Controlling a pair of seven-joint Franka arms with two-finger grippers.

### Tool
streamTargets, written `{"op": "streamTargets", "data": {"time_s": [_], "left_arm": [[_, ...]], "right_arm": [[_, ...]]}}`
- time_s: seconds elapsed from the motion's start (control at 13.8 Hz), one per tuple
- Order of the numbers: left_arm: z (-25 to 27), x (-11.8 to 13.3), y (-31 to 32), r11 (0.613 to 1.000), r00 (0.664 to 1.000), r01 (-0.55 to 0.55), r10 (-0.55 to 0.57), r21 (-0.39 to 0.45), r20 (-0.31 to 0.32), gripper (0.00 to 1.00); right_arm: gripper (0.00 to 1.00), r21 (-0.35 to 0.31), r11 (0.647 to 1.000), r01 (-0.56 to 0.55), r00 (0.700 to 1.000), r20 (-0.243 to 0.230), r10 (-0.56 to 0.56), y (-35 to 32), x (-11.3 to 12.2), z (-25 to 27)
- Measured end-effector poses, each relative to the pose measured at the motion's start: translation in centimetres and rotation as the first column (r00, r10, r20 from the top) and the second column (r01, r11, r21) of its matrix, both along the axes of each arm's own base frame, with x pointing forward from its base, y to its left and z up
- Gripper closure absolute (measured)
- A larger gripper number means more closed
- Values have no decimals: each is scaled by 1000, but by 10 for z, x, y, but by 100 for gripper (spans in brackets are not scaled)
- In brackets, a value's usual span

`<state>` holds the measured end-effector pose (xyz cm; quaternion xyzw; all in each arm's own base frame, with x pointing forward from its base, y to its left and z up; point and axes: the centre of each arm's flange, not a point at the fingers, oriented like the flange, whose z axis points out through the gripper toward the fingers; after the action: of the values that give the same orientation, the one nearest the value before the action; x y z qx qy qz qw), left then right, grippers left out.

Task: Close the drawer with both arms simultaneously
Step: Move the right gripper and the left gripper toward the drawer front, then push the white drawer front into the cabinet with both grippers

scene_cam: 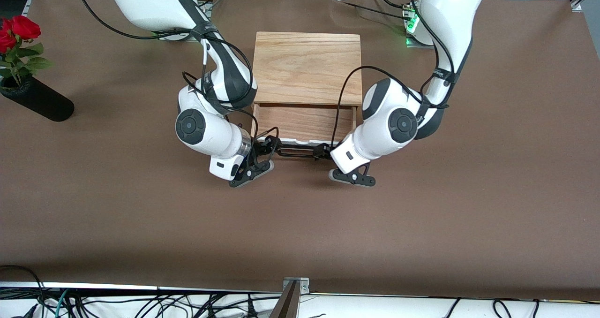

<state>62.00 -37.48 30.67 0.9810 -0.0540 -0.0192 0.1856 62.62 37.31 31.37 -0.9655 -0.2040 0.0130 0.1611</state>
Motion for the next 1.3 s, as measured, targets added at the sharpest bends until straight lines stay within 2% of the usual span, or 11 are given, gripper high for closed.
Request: {"op": "streamTargets", "data": {"time_s": [0.22,0.51,1.3], "left_arm": [[-6,-9,-4,1000,998,27,-26,15,-52,0],[-5,-12,-4,999,995,40,-38,25,-91,0],[-7,-28,-5,994,970,96,-81,53,-231,0]], "right_arm": [[0,-15,1000,-14,999,-44,14,0,-5,-5],[0,-19,1000,-11,998,-65,10,-1,-7,-5],[0,-40,997,-69,981,-182,61,11,-29,-11]]}}
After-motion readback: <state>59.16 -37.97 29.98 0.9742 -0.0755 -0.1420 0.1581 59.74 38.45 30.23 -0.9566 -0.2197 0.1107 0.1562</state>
